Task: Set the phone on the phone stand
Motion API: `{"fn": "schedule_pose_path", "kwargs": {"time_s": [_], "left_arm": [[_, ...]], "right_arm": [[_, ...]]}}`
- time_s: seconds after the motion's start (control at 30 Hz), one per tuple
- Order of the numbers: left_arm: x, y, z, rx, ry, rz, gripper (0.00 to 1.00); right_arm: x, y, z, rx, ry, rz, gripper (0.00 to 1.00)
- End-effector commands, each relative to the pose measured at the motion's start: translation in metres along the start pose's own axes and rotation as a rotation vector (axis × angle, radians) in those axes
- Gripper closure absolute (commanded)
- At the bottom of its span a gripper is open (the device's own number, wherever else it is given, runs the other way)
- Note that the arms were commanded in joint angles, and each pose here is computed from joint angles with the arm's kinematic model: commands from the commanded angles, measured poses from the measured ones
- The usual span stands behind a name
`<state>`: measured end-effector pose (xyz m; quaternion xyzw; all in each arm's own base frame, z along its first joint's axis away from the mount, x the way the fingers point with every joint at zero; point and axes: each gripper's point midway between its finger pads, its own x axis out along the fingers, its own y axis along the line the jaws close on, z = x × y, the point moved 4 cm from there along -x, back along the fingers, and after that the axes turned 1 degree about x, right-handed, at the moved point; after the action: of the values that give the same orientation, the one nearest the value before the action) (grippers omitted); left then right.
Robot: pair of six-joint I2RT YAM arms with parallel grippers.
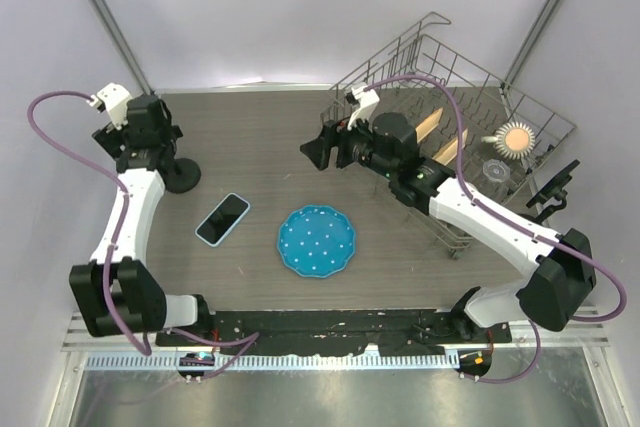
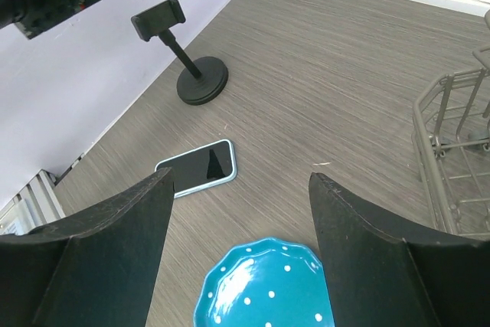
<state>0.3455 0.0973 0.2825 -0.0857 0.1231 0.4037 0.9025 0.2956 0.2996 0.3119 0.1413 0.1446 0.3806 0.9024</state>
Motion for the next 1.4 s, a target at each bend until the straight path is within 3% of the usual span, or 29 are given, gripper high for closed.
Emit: {"fn": "schedule_pose_path", "kwargs": {"time_s": [0.0,0.17,0.3,0.4,0.53,0.6,0.83,0.93,1.37], "left_arm": [[0.023,-0.008,-0.006,-0.064,0.072,-0.056,0.10],[0.027,-0.011,-0.017,-0.018,0.066,-0.102,0.20],[0.030,-0.013,-0.026,0.008,0.072,-0.118,0.10],[0.033,-0.015,-0.033,0.027,0.093,-0.119,0.09],[0.031,-0.017,-0.042,0.005,0.118,-0.141,0.24],[0.029,-0.017,-0.046,-0.006,0.122,-0.146,0.24],[0.008,-0.029,-0.043,0.002,0.079,-0.218,0.06],[0.000,-0.030,-0.042,0.004,0.056,-0.218,0.05],[0.009,-0.028,-0.047,0.040,0.039,-0.182,0.26]], "right_arm": [[-0.011,0.013,0.021,-0.007,-0.086,0.056,0.24],[-0.015,0.015,0.025,-0.013,-0.106,0.065,0.24],[-0.015,0.016,0.025,-0.018,-0.104,0.069,0.24],[-0.014,0.016,0.023,-0.015,-0.096,0.077,0.24],[-0.011,0.016,0.021,-0.013,-0.087,0.079,0.24],[-0.010,0.015,0.019,-0.012,-0.084,0.078,0.24],[-0.005,0.014,0.014,-0.011,-0.068,0.078,0.24],[-0.004,0.013,0.012,-0.007,-0.062,0.081,0.24],[-0.006,0.016,0.014,-0.001,-0.064,0.092,0.24]]}}
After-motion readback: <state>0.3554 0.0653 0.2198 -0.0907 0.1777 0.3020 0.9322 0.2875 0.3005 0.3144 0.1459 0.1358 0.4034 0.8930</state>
